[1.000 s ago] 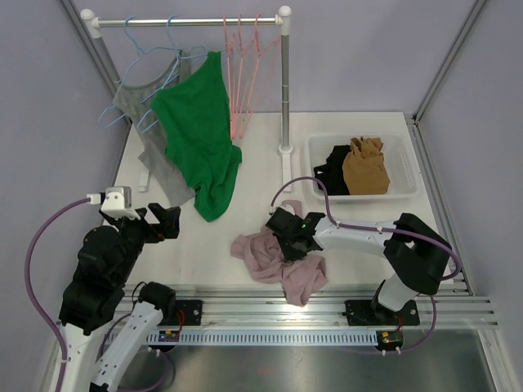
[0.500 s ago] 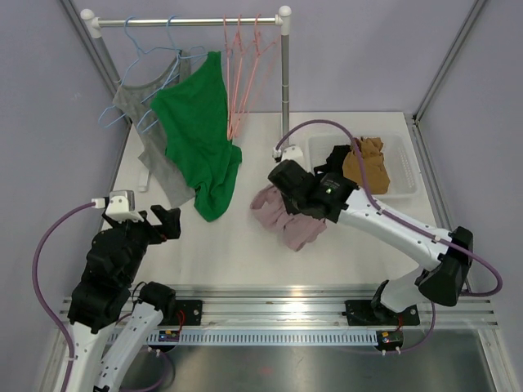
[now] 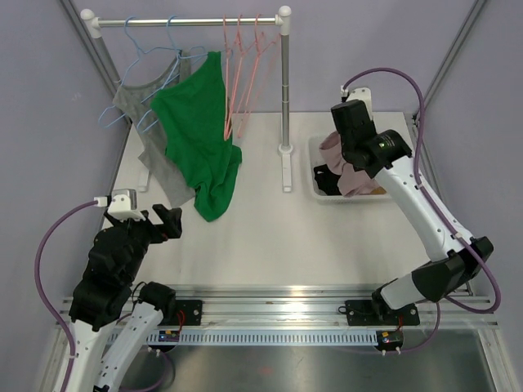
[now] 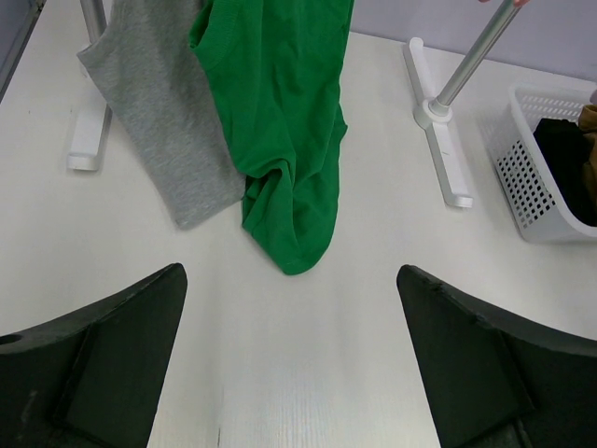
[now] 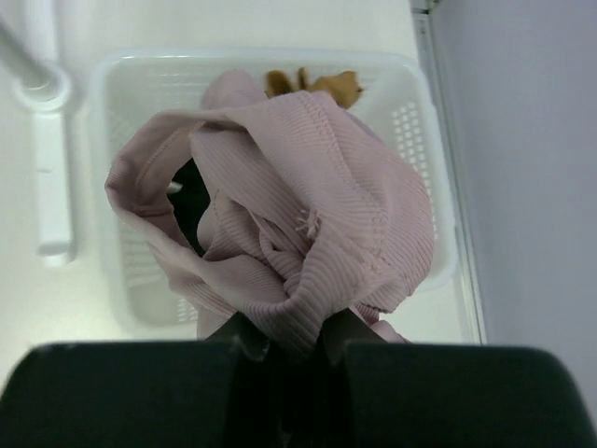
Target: Remove the tank top from the hanger
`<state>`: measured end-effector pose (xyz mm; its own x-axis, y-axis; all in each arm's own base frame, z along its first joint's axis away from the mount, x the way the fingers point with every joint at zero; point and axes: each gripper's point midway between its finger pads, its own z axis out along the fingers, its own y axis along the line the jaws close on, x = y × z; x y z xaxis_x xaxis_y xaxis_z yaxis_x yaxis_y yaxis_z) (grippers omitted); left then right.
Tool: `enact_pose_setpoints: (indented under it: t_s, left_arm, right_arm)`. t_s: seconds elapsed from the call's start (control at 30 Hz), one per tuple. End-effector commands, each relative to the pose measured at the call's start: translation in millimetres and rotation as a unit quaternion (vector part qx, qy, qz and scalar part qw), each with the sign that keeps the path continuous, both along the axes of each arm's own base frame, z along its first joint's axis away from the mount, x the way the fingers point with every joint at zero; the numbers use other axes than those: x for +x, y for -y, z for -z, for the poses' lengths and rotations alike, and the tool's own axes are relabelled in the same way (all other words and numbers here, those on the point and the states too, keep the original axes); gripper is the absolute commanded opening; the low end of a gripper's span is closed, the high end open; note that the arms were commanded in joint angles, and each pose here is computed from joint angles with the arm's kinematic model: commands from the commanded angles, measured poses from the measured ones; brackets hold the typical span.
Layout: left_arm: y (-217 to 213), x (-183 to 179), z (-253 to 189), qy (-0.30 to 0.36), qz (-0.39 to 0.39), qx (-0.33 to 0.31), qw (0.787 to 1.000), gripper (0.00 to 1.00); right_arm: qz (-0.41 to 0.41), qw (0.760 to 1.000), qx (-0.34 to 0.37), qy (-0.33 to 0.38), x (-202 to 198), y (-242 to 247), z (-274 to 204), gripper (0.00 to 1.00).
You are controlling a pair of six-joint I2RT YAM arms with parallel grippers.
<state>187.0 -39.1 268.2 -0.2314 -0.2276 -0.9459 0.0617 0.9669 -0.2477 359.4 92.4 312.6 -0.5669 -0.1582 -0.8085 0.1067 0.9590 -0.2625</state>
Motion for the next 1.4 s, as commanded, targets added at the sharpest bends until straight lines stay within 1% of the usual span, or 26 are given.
enact_pose_setpoints:
  t_s: [0.0,0.03,0.1,0.2,0.3,0.4,0.47,0.57,0.63,0.7,0.77,0.8,0.83,0.9,0.93,0.97,1.03,1.07,1.1,1.13,1.17,1.2,1.23,1.27,1.33,1.37]
  left_arm:
    - [4,4,-10,0.023,0.008,-0.004,1.0,0.99]
    - [4,5,-10,0.024,0.009,-0.005,1.0,0.99]
    - [4,5,-10,0.023,0.009,-0.004,1.0,0.99]
    - [4,5,-10,0.023,0.01,-0.004,1.0,0.99]
    - [4,5,-10,0.023,0.009,-0.004,1.0,0.99]
    - [3,4,-10,0.026,0.008,-0.006,1.0,0.99]
    - [3,4,-12,0.028,0.007,-0.006,1.0,0.99]
    - [3,4,-11,0.026,0.005,-0.007,1.0,0.99]
    - [1,3,-13,0.028,0.002,-0.008,1.0,0.99]
    - [0,2,-14,0.031,-0.002,-0.009,0.999,0.99]
    - [-2,1,-17,0.034,-0.005,-0.012,0.999,0.99]
    - [-2,0,-19,0.036,-0.005,-0.013,0.999,0.99]
    - [-2,-2,-20,0.035,-0.006,-0.015,0.999,0.99]
    - [-3,-3,-27,0.043,-0.008,-0.021,0.999,0.99]
    - [-3,-3,-28,0.039,-0.009,-0.022,0.999,0.99]
    - [-4,-5,-39,0.048,-0.011,-0.028,0.998,0.99]
    - [-5,-4,-49,0.042,-0.015,-0.029,0.999,0.99]
    - [-5,-6,-66,0.055,-0.014,-0.033,0.998,0.99]
    - [-7,-6,-75,0.056,-0.018,-0.032,0.998,0.99]
    - [-6,1,-74,0.033,-0.022,-0.021,0.999,0.99]
    - [-10,-2,-95,0.049,-0.029,-0.024,0.998,0.99]
    - [-10,0,-100,0.044,-0.031,-0.02,0.998,0.99]
    - [-11,3,-105,0.039,-0.034,-0.016,0.999,0.99]
    - [-9,11,-110,0.031,-0.038,-0.01,0.999,0.99]
    - [-10,13,-135,0.049,-0.039,-0.008,0.998,0.99]
    - [-9,22,-138,0.042,-0.044,-0.002,0.998,0.99]
  right_arm:
    - [0.043,0.997,-0.049,0.043,33,33,-4,0.0]
    - [0.05,0.996,-0.065,0.04,40,45,1,0.0]
    - [0.041,0.996,-0.071,0.041,60,43,18,0.0]
    - [0.028,0.996,-0.08,0.018,85,34,50,0.0]
    - [0.0,0.997,-0.065,-0.034,99,15,95,0.0]
    - [-0.057,0.995,-0.005,-0.081,102,-17,141,0.0]
    - [-0.101,0.986,0.044,-0.124,100,-39,171,0.0]
    - [-0.118,0.965,0.143,-0.186,92,-53,208,0.0]
    - [-0.112,0.954,0.177,-0.215,88,-51,224,0.0]
    - [-0.105,0.952,0.182,-0.22,85,-50,228,0.0]
    - [-0.102,0.953,0.186,-0.216,84,-50,221,0.03]
    - [-0.099,0.954,0.187,-0.214,83,-49,217,0.07]
    - [-0.096,0.956,0.187,-0.205,84,-48,207,0.26]
    - [-0.097,0.957,0.188,-0.197,82,-48,191,0.39]
    - [-0.084,0.964,0.179,-0.179,84,-41,177,0.5]
    - [-0.079,0.966,0.176,-0.173,84,-38,165,0.53]
    - [-0.068,0.972,0.165,-0.151,84,-30,140,0.55]
    - [-0.064,0.974,0.161,-0.143,83,-27,127,0.62]
    - [-0.061,0.976,0.16,-0.132,81,-24,114,0.63]
    - [-0.055,0.979,0.153,-0.125,79,-20,106,0.76]
    - [-0.051,0.98,0.149,-0.12,77,-16,96,0.77]
    - [-0.049,0.981,0.147,-0.115,75,-14,89,0.96]
    - [-0.047,0.983,0.141,-0.108,71,-10,78,1.0]
    - [-0.045,0.984,0.139,-0.106,69,-8,74,1.0]
    - [-0.05,0.984,0.137,-0.102,61,-6,64,0.99]
    - [-0.051,0.984,0.138,-0.097,58,-5,59,0.99]
